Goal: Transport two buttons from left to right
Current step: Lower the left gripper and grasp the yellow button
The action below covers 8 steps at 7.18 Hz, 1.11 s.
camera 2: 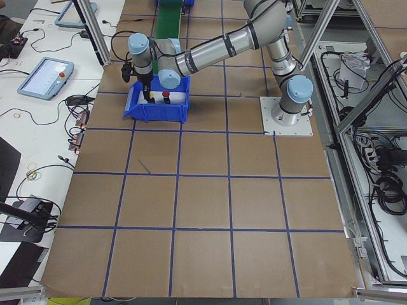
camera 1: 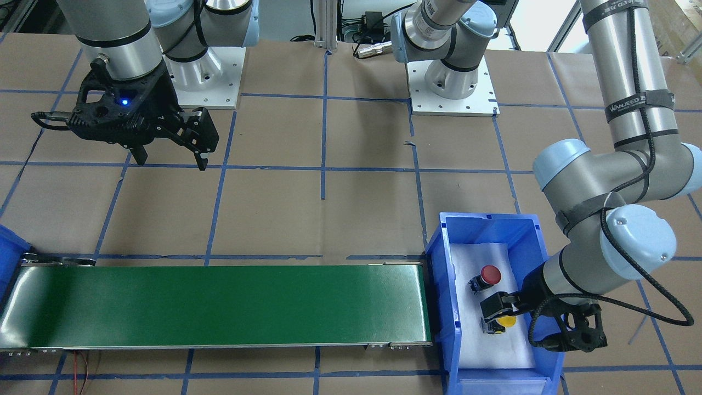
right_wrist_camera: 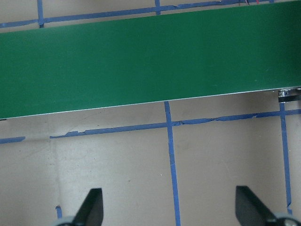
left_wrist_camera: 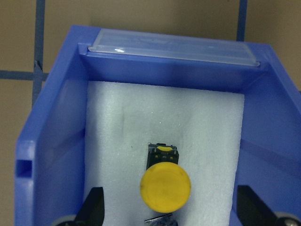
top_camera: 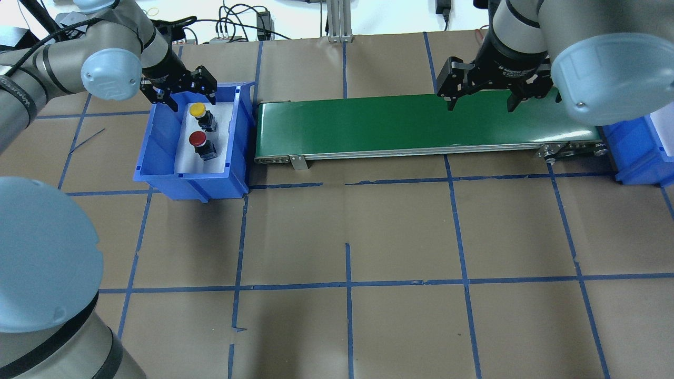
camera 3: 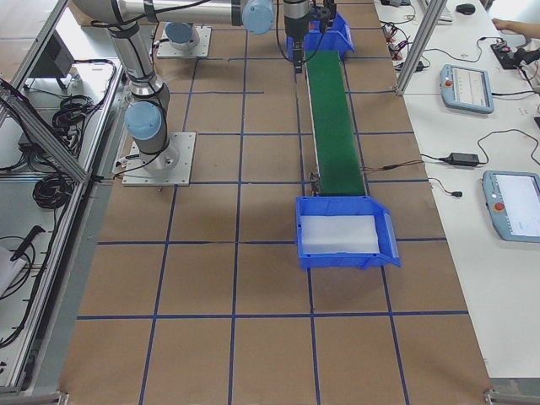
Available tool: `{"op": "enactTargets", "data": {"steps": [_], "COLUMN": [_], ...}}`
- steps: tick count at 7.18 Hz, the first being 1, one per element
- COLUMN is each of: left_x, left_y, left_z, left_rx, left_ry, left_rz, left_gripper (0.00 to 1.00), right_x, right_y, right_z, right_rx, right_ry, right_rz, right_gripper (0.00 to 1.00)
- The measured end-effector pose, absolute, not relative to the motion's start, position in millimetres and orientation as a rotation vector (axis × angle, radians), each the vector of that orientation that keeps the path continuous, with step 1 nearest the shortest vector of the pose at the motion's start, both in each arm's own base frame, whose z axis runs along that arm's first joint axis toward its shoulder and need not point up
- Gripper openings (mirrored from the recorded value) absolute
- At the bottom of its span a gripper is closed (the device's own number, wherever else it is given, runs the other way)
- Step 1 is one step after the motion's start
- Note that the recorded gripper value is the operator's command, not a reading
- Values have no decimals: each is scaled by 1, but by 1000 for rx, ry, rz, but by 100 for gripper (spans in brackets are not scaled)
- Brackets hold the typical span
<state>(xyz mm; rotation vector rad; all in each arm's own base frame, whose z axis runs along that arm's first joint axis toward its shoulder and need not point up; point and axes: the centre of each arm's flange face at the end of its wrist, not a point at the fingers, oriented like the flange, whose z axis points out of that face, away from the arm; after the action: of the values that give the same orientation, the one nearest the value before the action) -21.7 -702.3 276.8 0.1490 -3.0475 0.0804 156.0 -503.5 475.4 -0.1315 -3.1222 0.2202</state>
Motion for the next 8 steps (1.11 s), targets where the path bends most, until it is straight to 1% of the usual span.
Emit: {"op": "enactTargets", "data": {"steps": [3, 4, 5, 6, 7, 8], "left_x": [-22, -21, -21, -21, -21, -21], "left_y": [-705, -706, -706, -706, -706, -706], "left_z": [264, 261, 259, 259, 258, 258], "left_rx": [145, 142, 139, 139, 142, 147], "left_ry": [-3052, -3053, -3053, -3054, -3054, -3053], "left_rz": [54, 48, 44, 42, 39, 38], "left_gripper": [98, 93, 69, 37, 10, 2], "right_x": [157, 157, 157, 157, 157, 157], "right_y": [-503, -503, -503, -503, -503, -503], "right_z": [475, 475, 475, 475, 475, 475], "right_rx": [-128, -128, -128, -128, -128, -128], "right_ry": [-3122, -3122, -3122, -3122, -3122, -3122], "right_rz": [220, 219, 219, 219, 219, 219], "right_gripper": [100, 100, 100, 100, 100, 100]}}
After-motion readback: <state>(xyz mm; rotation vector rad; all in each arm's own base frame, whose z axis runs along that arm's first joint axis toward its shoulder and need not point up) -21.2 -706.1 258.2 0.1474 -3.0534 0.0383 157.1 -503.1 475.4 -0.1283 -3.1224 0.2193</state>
